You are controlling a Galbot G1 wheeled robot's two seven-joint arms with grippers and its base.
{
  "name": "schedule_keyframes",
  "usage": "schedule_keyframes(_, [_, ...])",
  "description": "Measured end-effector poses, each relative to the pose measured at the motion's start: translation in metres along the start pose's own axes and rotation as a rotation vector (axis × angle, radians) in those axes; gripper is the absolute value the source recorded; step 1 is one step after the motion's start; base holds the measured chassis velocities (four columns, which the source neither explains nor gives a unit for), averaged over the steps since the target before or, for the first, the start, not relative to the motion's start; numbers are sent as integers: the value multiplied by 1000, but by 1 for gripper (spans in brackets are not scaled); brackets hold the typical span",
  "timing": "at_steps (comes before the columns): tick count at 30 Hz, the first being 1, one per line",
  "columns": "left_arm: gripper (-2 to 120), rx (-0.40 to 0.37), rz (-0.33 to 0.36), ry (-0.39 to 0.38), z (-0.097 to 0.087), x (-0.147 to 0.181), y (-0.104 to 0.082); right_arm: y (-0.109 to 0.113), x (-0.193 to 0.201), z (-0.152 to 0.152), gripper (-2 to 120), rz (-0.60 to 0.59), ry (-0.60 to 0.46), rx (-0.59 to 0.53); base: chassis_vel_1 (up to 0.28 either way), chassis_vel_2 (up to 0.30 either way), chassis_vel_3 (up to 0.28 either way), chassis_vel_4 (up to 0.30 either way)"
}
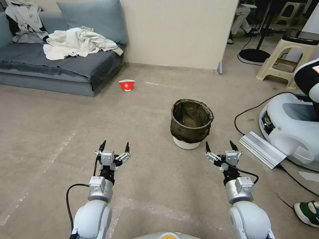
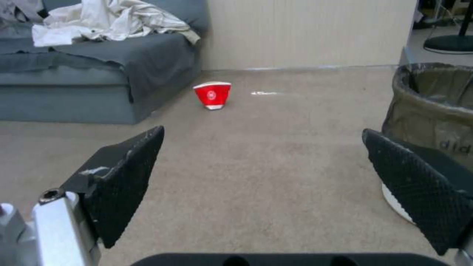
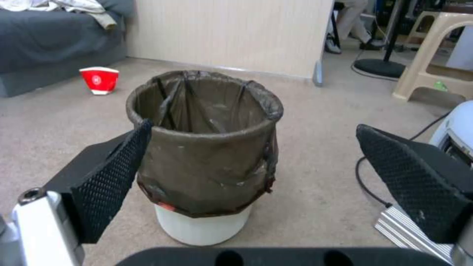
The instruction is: Pick up the trash can from the floor.
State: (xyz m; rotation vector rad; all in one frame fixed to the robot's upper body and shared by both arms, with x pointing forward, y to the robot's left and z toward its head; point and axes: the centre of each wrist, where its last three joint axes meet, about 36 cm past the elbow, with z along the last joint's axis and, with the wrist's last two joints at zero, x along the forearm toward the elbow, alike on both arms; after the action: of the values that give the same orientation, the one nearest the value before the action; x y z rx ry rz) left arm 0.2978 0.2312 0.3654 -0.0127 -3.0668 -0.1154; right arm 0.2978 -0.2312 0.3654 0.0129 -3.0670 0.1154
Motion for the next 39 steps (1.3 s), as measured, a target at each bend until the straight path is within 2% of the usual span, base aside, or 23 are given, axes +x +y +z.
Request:
schedule_keyframes(18, [100, 2, 1, -2, -1, 1, 0, 0, 2, -2, 100, 1, -3, -2, 0, 0, 0, 0])
schedule_keyframes(20, [100, 36, 6, -12, -16, 8, -7, 1, 12, -13, 100, 5, -9, -14, 0, 0, 0, 0])
schedule_keyframes(21, [100, 36, 6, -12, -16, 8, -7, 1, 12, -13, 100, 5, -9, -14, 0, 0, 0, 0])
schedule_keyframes(23, [100, 95, 21, -22, -39, 20, -17, 2, 28, -31, 100, 13, -14, -33, 0, 0, 0, 0])
schedule_keyframes(24, [100, 95, 21, -22, -39, 20, -17, 2, 28, -31, 100, 13, -14, -33, 0, 0, 0, 0])
schedule_keyframes(28, [100, 203, 44, -43, -82, 43, -31, 3, 57, -66, 100, 31, -23, -65, 0, 0, 0, 0])
schedule_keyframes(32, [100, 222, 24, -47, -87, 50, -32, 2, 77, -87, 100, 34, -55, -108, 0, 0, 0, 0])
schedule_keyframes(39, [100, 203, 24, -46, -77, 50, -29, 0, 76, -81, 100, 27, -108, -140, 0, 0, 0, 0])
